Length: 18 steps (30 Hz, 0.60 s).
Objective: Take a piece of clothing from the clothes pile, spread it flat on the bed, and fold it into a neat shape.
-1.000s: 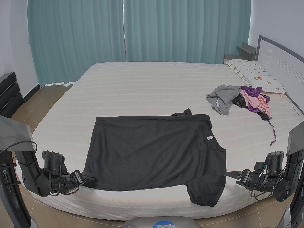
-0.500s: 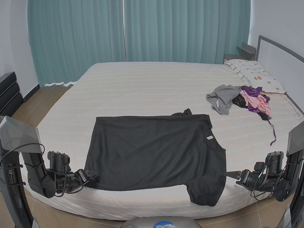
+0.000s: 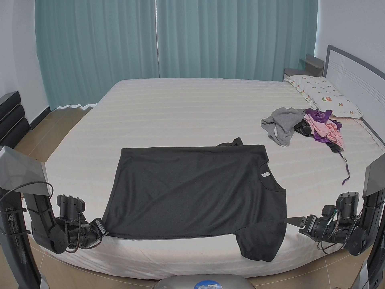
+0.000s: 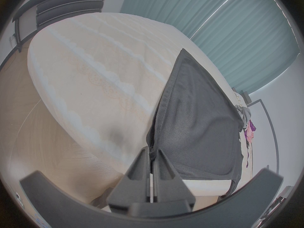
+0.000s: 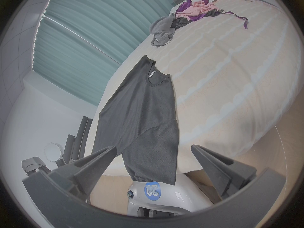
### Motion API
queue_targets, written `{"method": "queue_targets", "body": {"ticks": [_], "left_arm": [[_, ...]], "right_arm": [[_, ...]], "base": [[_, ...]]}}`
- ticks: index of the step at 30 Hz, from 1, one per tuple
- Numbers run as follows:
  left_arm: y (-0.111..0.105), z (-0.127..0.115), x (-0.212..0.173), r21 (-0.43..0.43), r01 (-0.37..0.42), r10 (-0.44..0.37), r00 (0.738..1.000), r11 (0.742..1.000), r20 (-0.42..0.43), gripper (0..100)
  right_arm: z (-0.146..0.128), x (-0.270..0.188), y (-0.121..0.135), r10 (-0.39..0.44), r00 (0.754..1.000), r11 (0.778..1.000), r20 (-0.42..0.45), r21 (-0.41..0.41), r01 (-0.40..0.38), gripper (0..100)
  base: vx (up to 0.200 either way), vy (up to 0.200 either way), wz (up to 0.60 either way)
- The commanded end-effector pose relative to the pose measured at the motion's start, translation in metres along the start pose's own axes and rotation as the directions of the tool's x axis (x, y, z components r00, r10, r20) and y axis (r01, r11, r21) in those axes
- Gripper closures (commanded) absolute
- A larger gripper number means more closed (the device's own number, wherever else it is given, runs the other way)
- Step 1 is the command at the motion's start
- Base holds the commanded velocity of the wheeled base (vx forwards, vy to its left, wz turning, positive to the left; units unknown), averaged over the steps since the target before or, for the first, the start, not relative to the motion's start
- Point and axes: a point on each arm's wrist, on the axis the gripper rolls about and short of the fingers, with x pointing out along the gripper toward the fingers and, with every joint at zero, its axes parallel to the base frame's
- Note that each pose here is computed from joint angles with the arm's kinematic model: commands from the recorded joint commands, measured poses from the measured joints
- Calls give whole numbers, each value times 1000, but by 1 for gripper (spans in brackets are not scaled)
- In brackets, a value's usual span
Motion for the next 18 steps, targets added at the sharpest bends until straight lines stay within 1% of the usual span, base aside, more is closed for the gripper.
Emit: {"method": "queue_targets", "body": {"ticks": [1,5,6,9,16,18], "left_arm": [[-2,2,-7,1,6,-6,1000,1000,20,100],[-1,-1,-13,7,0,0,1000,1000,23,100],[-1,-1,-13,8,0,-1,1000,1000,22,100],[-1,0,-11,5,0,0,1000,1000,23,100],[1,2,-9,-7,1,-1,1000,1000,23,100],[1,2,-9,-7,4,-4,1000,1000,22,100]], "right_arm": [[-3,-2,0,-5,1000,1000,-11,2,5,0],[-3,-2,2,9,1000,1000,-5,-9,-9,0],[-7,2,1,6,1000,1000,-24,-12,-6,0],[-10,10,1,6,999,1000,-38,-24,-7,0],[-12,23,1,19,999,998,-38,-51,-21,0],[-7,33,0,18,1000,998,-17,-57,-19,0]], "base": [[0,0,0],[0,0,0],[0,0,0],[0,0,0],[0,0,0],[0,0,0]]}}
